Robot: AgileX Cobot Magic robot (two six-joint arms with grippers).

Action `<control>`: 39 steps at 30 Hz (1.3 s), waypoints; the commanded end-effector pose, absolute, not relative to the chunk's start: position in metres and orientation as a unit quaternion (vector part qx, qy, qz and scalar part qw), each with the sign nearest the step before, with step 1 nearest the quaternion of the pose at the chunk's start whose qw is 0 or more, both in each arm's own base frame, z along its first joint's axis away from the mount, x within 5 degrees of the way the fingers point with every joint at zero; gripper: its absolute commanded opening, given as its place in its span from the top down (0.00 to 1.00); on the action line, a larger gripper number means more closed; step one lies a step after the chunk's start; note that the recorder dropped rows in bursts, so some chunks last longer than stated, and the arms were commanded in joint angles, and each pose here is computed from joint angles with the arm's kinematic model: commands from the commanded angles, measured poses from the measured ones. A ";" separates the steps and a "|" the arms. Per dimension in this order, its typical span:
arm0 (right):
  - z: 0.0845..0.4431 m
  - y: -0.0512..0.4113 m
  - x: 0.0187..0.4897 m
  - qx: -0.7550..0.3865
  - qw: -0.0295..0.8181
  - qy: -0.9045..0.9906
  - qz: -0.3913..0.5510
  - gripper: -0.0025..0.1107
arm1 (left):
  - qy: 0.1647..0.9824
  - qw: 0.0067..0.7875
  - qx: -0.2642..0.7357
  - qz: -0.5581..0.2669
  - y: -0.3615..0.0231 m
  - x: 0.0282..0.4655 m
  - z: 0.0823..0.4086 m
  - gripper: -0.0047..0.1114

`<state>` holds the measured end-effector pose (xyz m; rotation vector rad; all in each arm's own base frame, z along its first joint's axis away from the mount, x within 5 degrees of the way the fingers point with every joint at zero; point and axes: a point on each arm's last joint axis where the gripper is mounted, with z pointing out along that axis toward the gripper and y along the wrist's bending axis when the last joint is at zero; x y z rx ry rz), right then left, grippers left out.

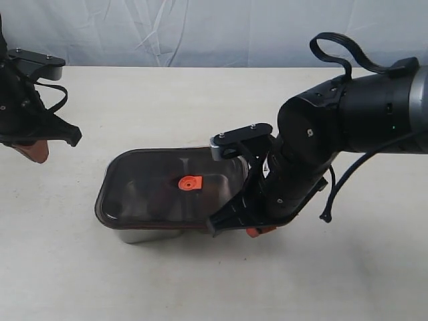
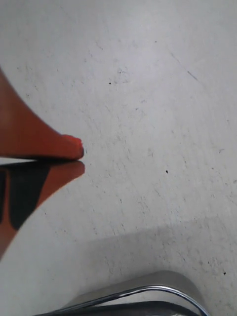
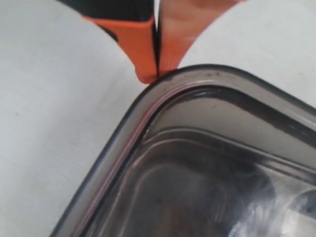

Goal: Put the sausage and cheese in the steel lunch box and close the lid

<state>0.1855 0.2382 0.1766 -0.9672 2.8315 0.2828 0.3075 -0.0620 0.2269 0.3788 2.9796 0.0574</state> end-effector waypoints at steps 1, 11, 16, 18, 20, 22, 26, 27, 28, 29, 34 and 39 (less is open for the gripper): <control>0.177 0.242 0.189 -0.320 0.098 0.937 0.103 0.98 | 0.990 0.072 0.122 0.016 -0.061 0.306 0.230 0.96; 0.178 0.241 0.193 -0.331 0.118 0.932 0.093 0.98 | 0.990 0.072 0.122 0.016 -0.061 0.306 0.230 0.96; 0.178 0.241 0.196 -0.335 0.128 0.929 0.086 0.98 | 0.990 0.071 0.122 0.017 -0.061 0.306 0.230 0.96; 0.178 0.240 0.197 -0.328 0.134 0.932 0.081 0.98 | 0.990 0.071 0.122 0.016 -0.061 0.306 0.230 0.96; 0.178 0.240 0.197 -0.326 0.135 0.932 0.083 0.98 | 0.990 0.071 0.122 0.016 -0.061 0.306 0.230 0.96; 0.178 0.240 0.197 -0.326 0.135 0.932 0.083 0.98 | 0.990 0.071 0.122 0.016 -0.061 0.306 0.230 0.96; 0.177 0.237 0.196 -0.335 0.123 0.932 0.065 0.98 | 0.990 0.070 0.120 0.012 -0.062 0.306 0.229 0.96; 0.177 0.235 0.195 -0.336 0.115 0.933 0.057 0.98 | 0.990 0.070 0.124 0.008 -0.063 0.306 0.229 0.96; 0.176 0.233 0.194 -0.337 0.108 0.934 0.049 0.98 | 0.990 0.069 0.126 0.001 -0.064 0.305 0.229 0.96; 0.176 0.232 0.194 -0.337 0.103 0.935 0.043 0.98 | 0.989 0.070 0.129 -0.006 -0.065 0.305 0.229 0.96; 0.185 0.220 0.196 -0.325 0.115 0.939 -0.007 0.98 | 0.980 0.088 0.164 -0.073 -0.078 0.306 0.231 0.96; 0.223 0.212 0.202 -0.279 0.225 0.933 0.007 0.98 | 0.945 0.135 0.225 -0.195 -0.102 0.308 0.239 0.96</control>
